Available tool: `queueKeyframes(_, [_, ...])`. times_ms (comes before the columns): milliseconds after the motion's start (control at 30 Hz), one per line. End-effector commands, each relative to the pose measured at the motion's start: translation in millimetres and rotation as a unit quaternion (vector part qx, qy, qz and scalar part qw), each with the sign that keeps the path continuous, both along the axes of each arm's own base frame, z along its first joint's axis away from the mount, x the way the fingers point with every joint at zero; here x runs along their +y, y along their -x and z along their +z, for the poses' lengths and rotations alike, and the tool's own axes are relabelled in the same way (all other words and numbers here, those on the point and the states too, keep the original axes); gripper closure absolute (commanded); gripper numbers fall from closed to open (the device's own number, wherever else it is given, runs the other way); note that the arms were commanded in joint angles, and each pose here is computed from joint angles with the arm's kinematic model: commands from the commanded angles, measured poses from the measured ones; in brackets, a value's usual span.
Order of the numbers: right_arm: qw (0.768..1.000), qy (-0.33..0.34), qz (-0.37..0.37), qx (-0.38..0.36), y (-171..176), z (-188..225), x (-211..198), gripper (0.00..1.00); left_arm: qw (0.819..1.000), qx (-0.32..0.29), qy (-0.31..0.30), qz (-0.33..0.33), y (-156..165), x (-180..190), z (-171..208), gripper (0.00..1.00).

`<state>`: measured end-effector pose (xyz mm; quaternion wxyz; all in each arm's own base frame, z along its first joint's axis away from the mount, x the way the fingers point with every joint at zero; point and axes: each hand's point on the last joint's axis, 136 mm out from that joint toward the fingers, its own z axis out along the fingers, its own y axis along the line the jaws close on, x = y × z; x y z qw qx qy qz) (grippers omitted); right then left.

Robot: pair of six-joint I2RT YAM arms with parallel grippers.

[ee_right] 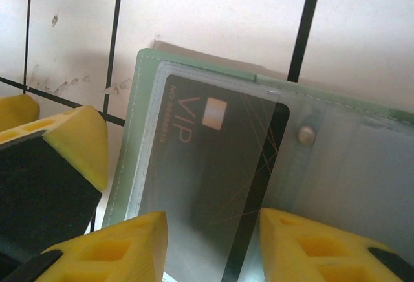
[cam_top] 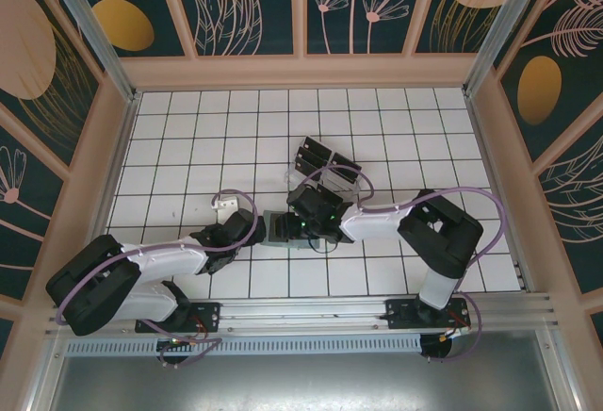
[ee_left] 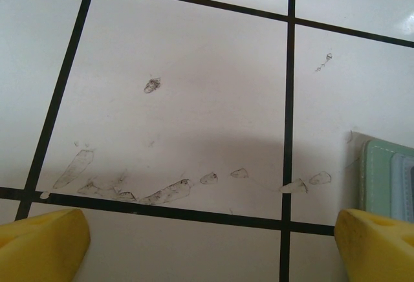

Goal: Put the credit cards into the card holder
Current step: Insert the credit card into the card slot.

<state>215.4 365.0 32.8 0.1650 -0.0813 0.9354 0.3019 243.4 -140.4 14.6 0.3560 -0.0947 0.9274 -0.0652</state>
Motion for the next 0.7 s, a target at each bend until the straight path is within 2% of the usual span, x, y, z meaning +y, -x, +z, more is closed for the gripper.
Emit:
queueKeyframes(0, [1.000,-0.001,0.005,-0.002,-3.8,1.2,7.4,0.58,0.997,0.069,0.009,-0.023,24.8,0.4,-31.7,0.01])
queueKeyframes(267, [1.000,0.002,0.016,-0.009,-5.0,8.2,11.1,0.58,0.998,0.066,0.010,-0.022,23.8,0.3,-29.5,0.01])
queueKeyframes(667, [0.998,0.023,-0.015,-0.063,-23.6,47.2,-28.5,0.54,1.000,0.026,-0.012,0.005,7.2,6.5,4.3,0.02])
